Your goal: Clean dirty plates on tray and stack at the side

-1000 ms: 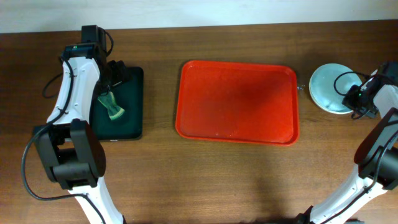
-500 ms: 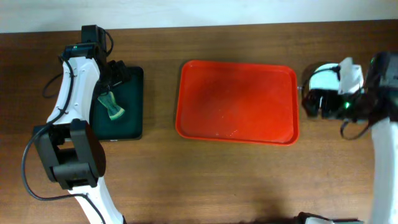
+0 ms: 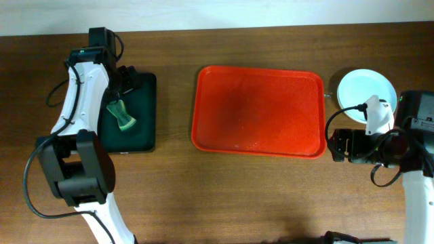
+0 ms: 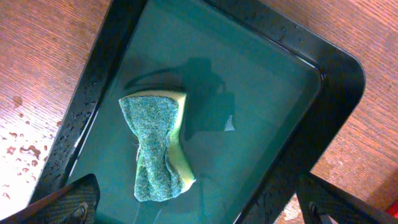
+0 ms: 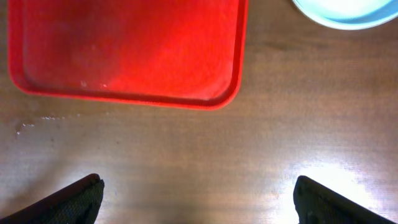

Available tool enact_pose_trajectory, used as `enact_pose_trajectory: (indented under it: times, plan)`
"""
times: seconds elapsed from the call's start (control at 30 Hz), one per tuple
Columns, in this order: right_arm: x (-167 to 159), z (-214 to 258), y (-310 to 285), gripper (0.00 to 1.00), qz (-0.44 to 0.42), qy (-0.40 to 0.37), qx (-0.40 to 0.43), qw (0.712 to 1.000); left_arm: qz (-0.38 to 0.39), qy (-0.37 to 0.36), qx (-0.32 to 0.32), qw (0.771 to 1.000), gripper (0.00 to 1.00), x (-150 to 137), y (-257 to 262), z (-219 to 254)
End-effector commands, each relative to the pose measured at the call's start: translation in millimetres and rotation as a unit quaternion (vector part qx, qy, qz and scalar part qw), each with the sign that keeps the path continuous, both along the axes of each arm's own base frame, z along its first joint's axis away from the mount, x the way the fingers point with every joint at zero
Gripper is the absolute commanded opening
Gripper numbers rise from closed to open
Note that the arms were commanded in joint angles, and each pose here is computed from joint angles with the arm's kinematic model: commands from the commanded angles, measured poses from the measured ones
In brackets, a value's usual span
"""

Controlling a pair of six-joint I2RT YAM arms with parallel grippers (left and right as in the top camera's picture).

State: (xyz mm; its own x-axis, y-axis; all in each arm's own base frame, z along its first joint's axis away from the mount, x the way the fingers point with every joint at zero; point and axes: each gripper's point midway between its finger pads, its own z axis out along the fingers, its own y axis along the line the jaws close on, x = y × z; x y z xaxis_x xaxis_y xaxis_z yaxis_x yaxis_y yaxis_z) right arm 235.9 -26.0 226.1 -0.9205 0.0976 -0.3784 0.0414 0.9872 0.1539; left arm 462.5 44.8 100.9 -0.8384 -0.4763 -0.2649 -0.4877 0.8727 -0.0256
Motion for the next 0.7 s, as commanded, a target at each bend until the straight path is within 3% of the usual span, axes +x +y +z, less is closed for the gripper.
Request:
enact_pose_trajectory:
  times: [0.0, 0.13, 0.27, 0.37, 0.47, 0.53, 0.67]
  plan:
    - [-7, -5, 0, 0.98, 0.001, 0.019, -0.006, 1.0, 0.003, -0.012, -0.003, 1.0, 0.99, 2, 2, 10]
    - [5, 18, 29, 0.98, 0.046, -0.074, 0.036, 0.996, 0.003, -0.012, -0.003, 1.0, 0.99, 2, 2, 10]
    - [-21, 24, 80, 0.98, 0.155, -0.256, 0.021, 0.954, 0.003, -0.012, -0.003, 1.0, 0.99, 2, 2, 10]
    - [-40, 11, 84, 0.98, 0.162, -0.321, 0.015, 0.933, 0.003, -0.012, -0.003, 1.0, 0.99, 2, 2, 10]
    - [-35, -6, 90, 0.98, 0.178, -0.399, 0.006, 0.9, 0.003, -0.012, -0.003, 1.0, 0.99, 2, 2, 10]
    - [-30, -20, 100, 0.98, 0.2, -0.466, 0.002, 0.862, 0.003, -0.012, -0.003, 1.0, 0.99, 2, 2, 10]
    - [-17, -32, 95, 0.98, 0.187, -0.519, -0.019, 0.834, 0.003, -0.012, -0.003, 1.0, 0.99, 2, 2, 10]
